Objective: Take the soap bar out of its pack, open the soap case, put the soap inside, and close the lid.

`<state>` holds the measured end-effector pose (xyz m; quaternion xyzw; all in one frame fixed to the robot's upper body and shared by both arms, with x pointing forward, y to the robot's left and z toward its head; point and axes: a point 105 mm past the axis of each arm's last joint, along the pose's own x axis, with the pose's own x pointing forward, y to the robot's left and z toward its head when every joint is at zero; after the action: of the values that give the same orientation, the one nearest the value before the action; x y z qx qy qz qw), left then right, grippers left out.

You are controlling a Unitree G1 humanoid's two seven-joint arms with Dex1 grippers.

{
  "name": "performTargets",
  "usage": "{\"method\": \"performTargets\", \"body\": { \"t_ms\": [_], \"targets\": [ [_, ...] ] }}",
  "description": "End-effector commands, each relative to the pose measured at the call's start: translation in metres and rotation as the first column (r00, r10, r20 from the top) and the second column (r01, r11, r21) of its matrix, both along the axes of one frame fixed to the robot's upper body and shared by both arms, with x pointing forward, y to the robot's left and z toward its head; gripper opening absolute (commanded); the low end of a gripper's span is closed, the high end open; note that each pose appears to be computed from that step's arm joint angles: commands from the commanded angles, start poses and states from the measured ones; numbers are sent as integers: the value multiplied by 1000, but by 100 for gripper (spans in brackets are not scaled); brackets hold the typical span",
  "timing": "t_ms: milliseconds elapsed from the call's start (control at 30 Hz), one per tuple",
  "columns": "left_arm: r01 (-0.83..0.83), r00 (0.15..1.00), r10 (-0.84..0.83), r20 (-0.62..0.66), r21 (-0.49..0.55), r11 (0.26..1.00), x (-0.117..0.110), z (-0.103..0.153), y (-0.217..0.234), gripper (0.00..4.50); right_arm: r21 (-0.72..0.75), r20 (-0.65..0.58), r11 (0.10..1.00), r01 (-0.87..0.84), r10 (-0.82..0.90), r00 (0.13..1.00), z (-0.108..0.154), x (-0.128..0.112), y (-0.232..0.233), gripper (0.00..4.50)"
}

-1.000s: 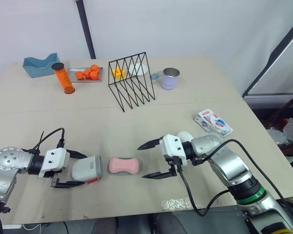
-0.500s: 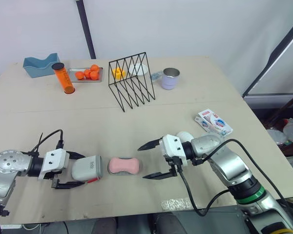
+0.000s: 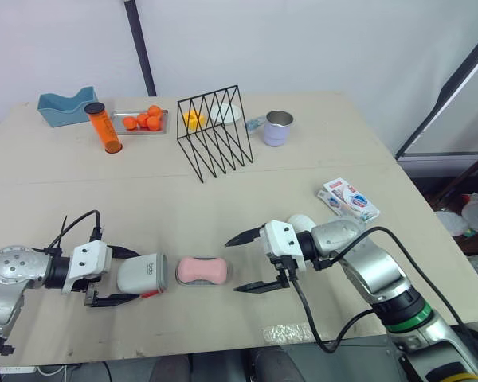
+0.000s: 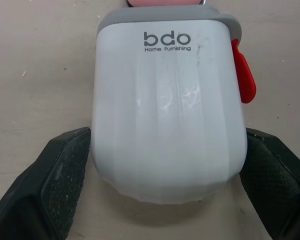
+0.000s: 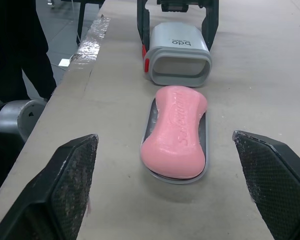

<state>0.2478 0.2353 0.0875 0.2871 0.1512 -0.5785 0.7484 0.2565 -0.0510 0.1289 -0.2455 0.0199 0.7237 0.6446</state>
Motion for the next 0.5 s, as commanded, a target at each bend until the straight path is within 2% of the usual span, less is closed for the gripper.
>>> {"method": "performTargets", "body": {
  "t_ms": [33, 100, 500],
  "targets": [
    [-1, 999, 1, 35, 12, 1000, 1, 9, 3, 398, 6, 25, 1000, -25, 25, 999, 6, -1, 3, 450],
    [0, 999, 0, 35, 13, 1000, 1, 9, 3, 350, 4, 26, 1000, -25, 25, 999, 5, -1, 3, 450],
    [5, 999, -6, 49, 13, 1000, 1, 12, 4, 347, -31, 3, 999, 34, -34, 999, 5, 1, 9, 450]
  ]
}}
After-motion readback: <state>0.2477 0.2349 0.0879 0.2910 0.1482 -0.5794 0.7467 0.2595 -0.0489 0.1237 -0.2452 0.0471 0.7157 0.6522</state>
